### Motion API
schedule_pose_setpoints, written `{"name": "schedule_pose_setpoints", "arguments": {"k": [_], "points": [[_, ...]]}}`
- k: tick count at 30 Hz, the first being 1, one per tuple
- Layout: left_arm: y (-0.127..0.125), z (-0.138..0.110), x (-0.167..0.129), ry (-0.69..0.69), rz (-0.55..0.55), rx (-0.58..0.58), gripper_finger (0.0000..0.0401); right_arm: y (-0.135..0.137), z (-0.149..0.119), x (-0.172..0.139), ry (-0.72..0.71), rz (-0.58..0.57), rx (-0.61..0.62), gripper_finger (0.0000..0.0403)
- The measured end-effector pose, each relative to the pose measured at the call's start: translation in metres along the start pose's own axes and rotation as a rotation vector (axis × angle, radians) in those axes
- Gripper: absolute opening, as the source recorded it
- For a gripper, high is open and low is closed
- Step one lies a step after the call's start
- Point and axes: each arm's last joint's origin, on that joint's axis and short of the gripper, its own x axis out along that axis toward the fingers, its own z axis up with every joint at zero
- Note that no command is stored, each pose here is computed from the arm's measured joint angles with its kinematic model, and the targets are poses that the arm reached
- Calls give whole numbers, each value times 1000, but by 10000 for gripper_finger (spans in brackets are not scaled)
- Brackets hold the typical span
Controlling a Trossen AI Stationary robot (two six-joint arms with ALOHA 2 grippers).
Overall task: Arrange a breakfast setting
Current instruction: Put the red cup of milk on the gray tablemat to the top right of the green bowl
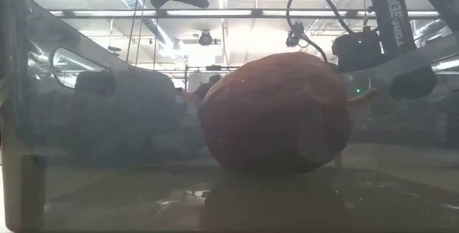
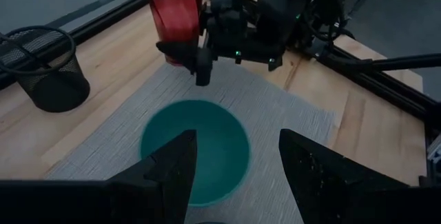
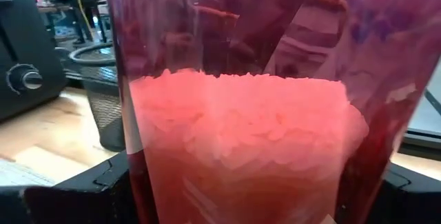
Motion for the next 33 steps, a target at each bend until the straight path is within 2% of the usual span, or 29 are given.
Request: {"name": "schedule_pose_setpoints", "arguments": {"k": [5, 11, 14, 19, 29, 33], "points": [[-6, -3, -3, -2, -10, 17, 213, 11, -1, -10, -12, -77, -14, 339], [-11, -7, -6, -14, -5, 34, 213, 8, -11, -10, 12, -180, -1, 339], [-14, -8, -7, -13, -12, 38, 213, 9, -20, -6, 18, -185, -11, 339], [-18, -10, -10, -19, -23, 43, 213, 22, -31, -2, 3, -161, -98, 339], [-22, -15, -13, -4, -34, 60, 213, 28, -40, 2, 3, -168, -93, 339], [-22, -15, -13, -1, -32, 64, 213, 28, -40, 3, 9, -153, -106, 362]]}}
